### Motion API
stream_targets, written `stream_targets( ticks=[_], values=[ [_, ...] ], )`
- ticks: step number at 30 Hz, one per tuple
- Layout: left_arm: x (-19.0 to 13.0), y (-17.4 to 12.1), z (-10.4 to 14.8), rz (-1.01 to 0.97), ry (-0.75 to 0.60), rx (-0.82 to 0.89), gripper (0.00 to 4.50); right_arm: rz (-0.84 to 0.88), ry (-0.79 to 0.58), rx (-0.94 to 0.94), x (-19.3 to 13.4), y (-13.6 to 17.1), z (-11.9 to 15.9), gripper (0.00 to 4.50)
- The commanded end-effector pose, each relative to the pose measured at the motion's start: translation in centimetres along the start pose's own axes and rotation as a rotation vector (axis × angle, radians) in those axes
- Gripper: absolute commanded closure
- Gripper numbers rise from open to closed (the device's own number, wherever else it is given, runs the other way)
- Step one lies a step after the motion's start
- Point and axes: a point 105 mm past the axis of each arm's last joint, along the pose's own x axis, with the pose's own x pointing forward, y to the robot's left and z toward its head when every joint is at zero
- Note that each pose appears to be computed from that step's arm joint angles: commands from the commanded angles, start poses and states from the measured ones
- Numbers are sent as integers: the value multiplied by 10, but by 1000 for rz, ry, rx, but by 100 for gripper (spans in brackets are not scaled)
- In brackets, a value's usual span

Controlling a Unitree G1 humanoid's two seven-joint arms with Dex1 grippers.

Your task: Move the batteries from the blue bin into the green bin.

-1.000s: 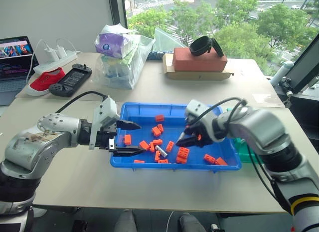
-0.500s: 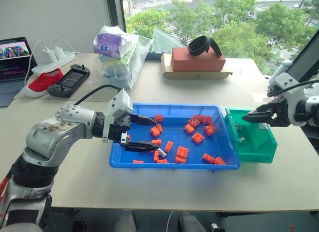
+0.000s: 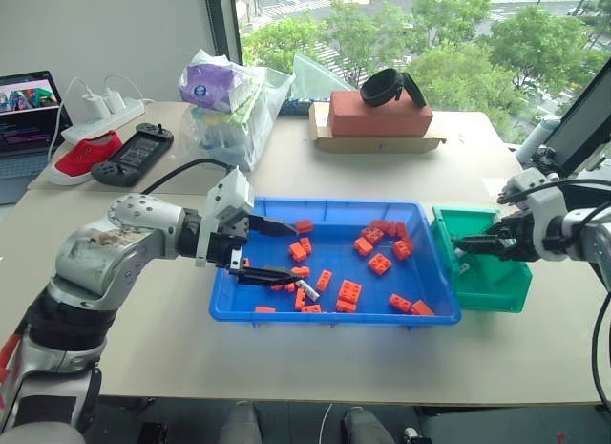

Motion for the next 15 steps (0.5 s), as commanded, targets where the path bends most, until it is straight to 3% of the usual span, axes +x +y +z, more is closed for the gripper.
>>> stream_targets(
  ticks=[1,3,7,15],
  values=[
    [-5,3,3,31,0,40,0,-70,-47,-50,-14,-11,18,13],
    [-7,6,-1,49,9,42,0,-88,-40,-84,-18,-13,21,13],
    [-17,15,-8,122,26,36,0,-56,-120,-160,-28,3,54,13],
    [-49,31,-26,294,91,-13,0,269,-261,-357,-9,105,105,13]
  ],
)
